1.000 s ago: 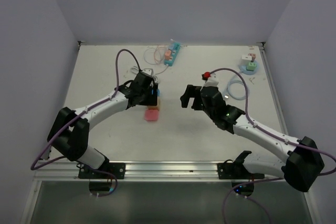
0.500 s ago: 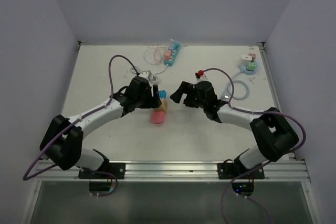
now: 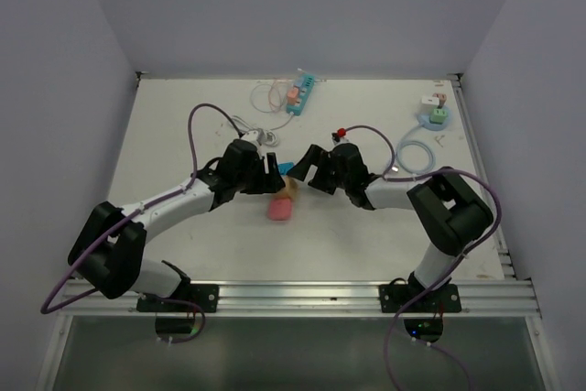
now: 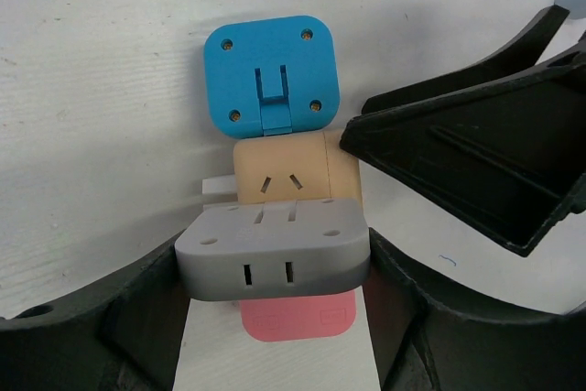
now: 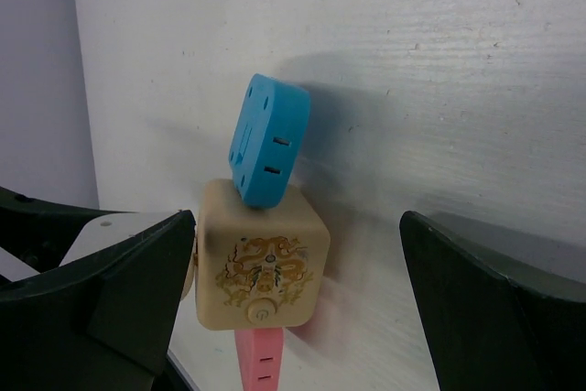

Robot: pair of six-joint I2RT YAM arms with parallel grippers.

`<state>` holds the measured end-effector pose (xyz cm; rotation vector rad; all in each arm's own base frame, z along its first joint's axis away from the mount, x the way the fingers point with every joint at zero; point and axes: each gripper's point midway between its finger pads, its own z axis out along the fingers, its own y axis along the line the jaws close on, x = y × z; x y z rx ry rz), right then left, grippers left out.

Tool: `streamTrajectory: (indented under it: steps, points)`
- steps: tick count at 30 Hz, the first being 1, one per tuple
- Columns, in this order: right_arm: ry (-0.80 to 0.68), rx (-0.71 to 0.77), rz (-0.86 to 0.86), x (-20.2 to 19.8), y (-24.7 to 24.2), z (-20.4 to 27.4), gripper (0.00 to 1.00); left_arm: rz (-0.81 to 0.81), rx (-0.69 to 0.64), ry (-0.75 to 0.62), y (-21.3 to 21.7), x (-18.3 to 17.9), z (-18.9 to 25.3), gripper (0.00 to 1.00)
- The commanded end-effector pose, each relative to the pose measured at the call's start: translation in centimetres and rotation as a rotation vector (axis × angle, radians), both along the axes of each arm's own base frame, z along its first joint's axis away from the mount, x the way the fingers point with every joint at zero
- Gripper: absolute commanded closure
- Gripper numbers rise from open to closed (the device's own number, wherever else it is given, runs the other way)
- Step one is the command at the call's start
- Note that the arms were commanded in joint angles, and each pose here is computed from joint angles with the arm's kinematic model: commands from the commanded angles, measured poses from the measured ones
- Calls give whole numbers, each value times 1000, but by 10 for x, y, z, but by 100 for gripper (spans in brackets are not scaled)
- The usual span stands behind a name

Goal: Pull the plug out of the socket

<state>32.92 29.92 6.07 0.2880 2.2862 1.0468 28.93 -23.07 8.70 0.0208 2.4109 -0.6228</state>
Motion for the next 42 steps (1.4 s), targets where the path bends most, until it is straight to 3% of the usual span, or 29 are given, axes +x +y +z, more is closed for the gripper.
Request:
streamTrajectory:
  steps: [1,8,15,21,26,42]
  points:
    - [-21,108,14,11,19,22,1,-11,-113,-93,-19,14,29,95]
    - [33,121,38,1,29,10,3,-7,-136,-116,-22,18,31,95]
    - [62,166,56,-9,38,12,25,4,-145,-124,-21,19,29,95]
    - [69,144,47,-11,34,8,60,19,-153,-133,-19,18,28,95]
    - [53,90,39,-10,26,5,99,32,-160,-151,-16,17,31,95]
    - [11,-215,-24,-6,-26,-27,100,88,-168,-221,-1,18,61,91]
